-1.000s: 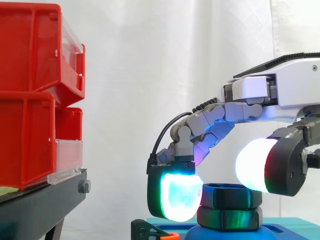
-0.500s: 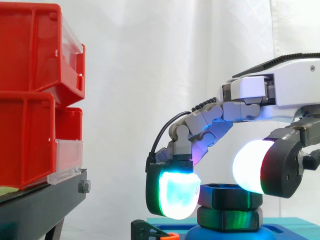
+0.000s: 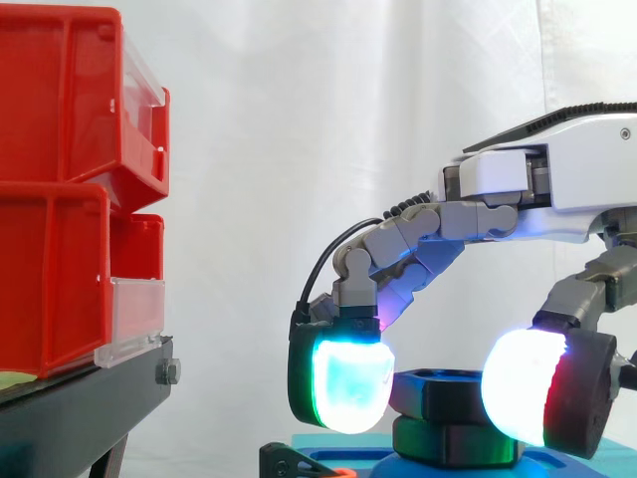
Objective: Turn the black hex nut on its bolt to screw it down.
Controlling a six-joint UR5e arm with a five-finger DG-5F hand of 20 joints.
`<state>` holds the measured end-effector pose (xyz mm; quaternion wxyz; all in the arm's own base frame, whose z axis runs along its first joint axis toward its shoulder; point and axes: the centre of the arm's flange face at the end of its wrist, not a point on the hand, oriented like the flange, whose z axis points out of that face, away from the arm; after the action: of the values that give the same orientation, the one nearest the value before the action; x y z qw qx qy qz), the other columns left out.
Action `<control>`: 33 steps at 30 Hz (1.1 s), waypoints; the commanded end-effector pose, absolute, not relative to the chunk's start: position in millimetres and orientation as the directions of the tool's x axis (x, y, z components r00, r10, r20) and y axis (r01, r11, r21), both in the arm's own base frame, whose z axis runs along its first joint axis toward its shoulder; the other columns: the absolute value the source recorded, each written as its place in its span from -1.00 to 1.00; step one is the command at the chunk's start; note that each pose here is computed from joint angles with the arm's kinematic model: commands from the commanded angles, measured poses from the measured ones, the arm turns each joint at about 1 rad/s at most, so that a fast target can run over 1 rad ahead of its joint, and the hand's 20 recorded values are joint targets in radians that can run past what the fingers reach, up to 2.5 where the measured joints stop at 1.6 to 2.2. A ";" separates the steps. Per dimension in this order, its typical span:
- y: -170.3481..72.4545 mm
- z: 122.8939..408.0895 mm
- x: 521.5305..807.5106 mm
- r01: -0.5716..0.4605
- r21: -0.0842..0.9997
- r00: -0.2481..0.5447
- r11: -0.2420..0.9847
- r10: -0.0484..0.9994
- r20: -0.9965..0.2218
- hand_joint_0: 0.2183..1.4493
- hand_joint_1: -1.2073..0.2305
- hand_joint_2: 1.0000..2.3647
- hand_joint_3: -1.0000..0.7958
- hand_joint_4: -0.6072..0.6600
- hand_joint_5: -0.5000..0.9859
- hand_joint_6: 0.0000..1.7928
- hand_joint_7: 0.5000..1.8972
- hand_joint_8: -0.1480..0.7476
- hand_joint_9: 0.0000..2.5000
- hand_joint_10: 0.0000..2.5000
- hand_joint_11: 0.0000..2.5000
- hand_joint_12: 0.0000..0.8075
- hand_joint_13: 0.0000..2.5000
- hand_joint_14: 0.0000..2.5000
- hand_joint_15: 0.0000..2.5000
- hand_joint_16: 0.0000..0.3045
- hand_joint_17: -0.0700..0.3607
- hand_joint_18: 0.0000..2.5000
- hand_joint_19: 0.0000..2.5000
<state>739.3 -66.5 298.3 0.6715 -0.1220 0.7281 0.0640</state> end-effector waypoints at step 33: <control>-64.9 296.7 738.0 -0.271 -0.066 -0.079 0.960 -0.091 -0.993 -0.37 -0.26 -0.99 -0.40 0.26 -0.42 -0.44 0.06 -0.16 -0.51 -1.00 -1.00 -0.28 -0.64 -1.00 -0.99 -0.74 -0.26 -0.66 -0.75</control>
<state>738.2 -65.0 297.0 0.6679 -0.1240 0.7308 0.0668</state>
